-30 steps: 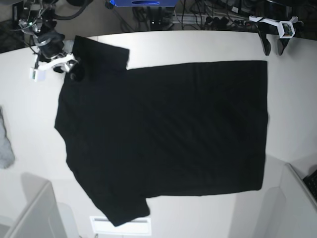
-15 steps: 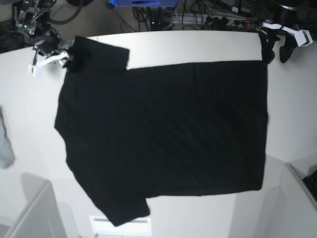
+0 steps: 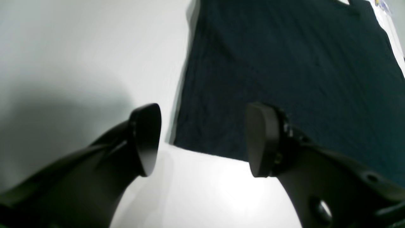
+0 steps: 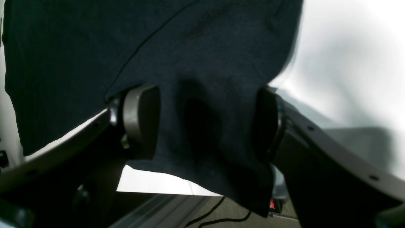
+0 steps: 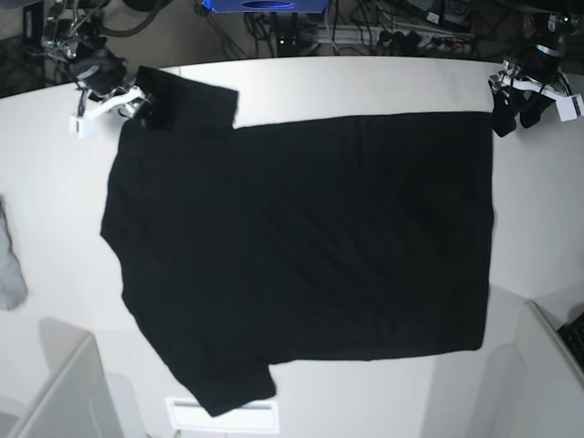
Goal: Fold the T-shirt properly
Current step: 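Move both grippers down to the shirt's shoulder corners by the collar, then close both grippers on the shoulder corners of the black shirt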
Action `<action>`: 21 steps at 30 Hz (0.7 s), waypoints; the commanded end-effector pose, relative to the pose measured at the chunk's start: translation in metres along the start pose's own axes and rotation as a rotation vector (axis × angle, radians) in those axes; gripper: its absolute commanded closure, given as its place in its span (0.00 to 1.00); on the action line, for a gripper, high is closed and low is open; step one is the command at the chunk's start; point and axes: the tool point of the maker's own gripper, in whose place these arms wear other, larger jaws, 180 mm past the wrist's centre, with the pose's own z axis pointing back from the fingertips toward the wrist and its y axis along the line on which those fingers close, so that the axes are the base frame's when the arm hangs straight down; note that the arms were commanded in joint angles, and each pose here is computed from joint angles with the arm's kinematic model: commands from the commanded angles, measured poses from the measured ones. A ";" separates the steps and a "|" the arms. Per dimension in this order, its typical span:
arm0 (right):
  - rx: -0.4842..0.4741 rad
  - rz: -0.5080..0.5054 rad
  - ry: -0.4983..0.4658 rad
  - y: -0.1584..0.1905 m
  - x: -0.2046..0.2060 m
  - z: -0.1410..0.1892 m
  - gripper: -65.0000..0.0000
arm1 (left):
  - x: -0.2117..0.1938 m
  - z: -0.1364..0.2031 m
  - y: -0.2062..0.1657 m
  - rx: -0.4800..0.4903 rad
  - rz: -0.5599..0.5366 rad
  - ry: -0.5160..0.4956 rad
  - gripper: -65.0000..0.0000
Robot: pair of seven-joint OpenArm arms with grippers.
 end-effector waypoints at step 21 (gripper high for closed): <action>-0.040 -0.033 0.080 -0.018 -0.017 -0.006 1.00 | -0.046 -0.046 0.024 -0.018 0.155 0.170 0.39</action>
